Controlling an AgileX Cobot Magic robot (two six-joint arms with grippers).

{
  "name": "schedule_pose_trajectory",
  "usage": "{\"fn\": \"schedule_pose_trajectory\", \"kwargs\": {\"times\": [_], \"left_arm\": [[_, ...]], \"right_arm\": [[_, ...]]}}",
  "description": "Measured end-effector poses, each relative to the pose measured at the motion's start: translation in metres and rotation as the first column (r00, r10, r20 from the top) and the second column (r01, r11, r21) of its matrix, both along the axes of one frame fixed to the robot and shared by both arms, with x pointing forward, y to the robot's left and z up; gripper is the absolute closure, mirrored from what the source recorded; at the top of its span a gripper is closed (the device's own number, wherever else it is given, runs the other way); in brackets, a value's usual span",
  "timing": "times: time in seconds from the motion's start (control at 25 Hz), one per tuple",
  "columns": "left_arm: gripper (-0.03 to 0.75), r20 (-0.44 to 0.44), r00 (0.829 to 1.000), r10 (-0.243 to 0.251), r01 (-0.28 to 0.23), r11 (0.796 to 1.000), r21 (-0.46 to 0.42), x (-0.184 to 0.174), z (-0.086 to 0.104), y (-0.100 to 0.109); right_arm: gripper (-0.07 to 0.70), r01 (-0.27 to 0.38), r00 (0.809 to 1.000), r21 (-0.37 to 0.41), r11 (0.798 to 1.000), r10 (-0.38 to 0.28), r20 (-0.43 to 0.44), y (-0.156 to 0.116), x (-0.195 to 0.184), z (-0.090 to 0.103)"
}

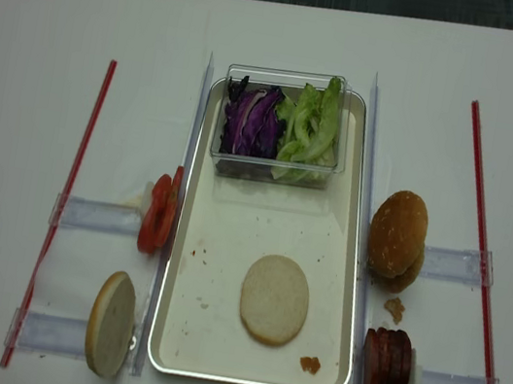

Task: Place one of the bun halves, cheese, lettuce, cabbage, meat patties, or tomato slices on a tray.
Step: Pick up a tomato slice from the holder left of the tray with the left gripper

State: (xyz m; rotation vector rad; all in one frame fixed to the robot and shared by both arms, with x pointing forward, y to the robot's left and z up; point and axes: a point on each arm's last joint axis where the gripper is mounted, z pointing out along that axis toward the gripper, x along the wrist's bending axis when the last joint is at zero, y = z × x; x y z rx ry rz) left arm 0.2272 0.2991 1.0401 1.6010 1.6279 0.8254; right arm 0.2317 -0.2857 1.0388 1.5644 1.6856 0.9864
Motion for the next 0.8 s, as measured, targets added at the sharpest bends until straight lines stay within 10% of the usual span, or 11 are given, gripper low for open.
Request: {"fn": "schedule_pose_trajectory", "kwargs": {"times": [0.8], "left_arm": [[0.3, 0.0, 1.0, 0.0, 0.0, 1.0, 0.0, 0.0, 0.0, 0.0]], "right_arm": [[0.164, 0.002, 1.0, 0.003, 1.0, -0.002, 0.0, 0.0, 0.0, 0.0]]}}
